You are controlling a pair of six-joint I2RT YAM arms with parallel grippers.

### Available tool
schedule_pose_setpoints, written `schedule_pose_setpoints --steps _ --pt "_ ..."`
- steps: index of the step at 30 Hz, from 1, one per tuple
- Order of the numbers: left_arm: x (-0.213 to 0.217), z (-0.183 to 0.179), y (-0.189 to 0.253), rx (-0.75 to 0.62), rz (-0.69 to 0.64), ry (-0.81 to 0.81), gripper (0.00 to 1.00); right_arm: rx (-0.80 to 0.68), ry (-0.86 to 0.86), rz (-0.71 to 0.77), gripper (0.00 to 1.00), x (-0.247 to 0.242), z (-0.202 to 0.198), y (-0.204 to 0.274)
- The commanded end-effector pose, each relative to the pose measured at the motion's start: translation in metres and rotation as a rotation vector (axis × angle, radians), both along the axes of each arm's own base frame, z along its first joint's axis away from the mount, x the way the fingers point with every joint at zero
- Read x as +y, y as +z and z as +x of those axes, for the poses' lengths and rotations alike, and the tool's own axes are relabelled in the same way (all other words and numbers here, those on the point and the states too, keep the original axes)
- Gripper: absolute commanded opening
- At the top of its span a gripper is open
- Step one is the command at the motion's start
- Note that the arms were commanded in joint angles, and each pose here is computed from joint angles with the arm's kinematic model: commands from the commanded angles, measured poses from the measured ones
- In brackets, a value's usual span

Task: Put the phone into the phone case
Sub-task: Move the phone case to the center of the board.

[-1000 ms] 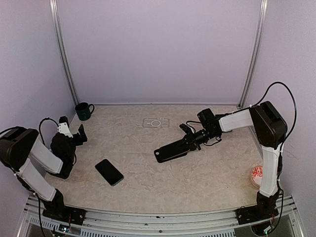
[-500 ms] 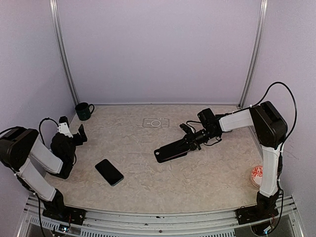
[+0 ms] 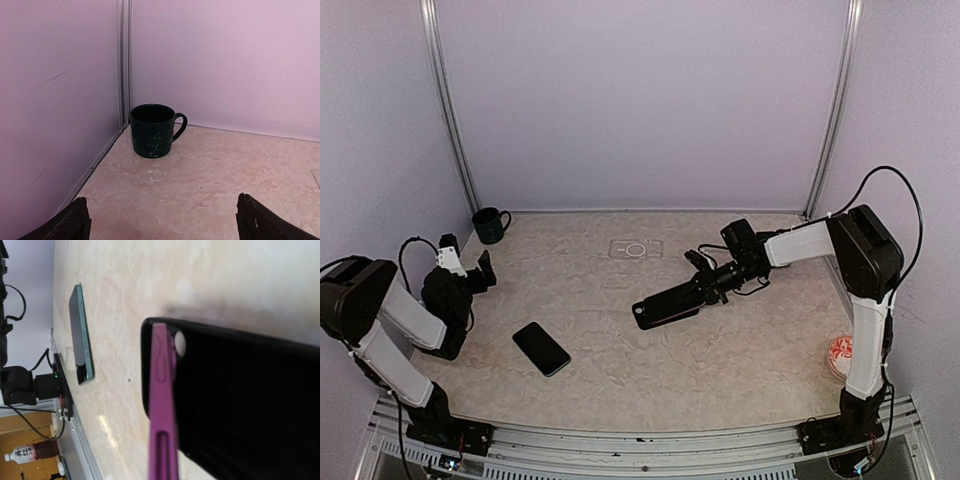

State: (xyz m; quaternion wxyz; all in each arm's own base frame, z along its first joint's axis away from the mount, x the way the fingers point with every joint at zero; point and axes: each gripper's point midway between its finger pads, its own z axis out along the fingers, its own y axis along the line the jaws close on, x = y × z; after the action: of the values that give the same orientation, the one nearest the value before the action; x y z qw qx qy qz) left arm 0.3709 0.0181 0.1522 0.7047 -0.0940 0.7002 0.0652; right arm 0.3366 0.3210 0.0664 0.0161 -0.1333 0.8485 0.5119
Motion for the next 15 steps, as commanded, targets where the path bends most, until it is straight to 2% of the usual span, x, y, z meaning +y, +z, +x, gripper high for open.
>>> schedule_pose_setpoints --steps 1,15 --pt "0.0006 0.0033 0.0026 -0.005 -0.003 -0.005 0.99 -0.060 -0.002 0.046 0.00 -0.0009 0.0044 0.0277" --pt "0.0004 0.0036 0.0031 -0.006 -0.003 -0.006 0.99 -0.053 -0.001 0.043 0.00 -0.0004 0.0053 0.0249"
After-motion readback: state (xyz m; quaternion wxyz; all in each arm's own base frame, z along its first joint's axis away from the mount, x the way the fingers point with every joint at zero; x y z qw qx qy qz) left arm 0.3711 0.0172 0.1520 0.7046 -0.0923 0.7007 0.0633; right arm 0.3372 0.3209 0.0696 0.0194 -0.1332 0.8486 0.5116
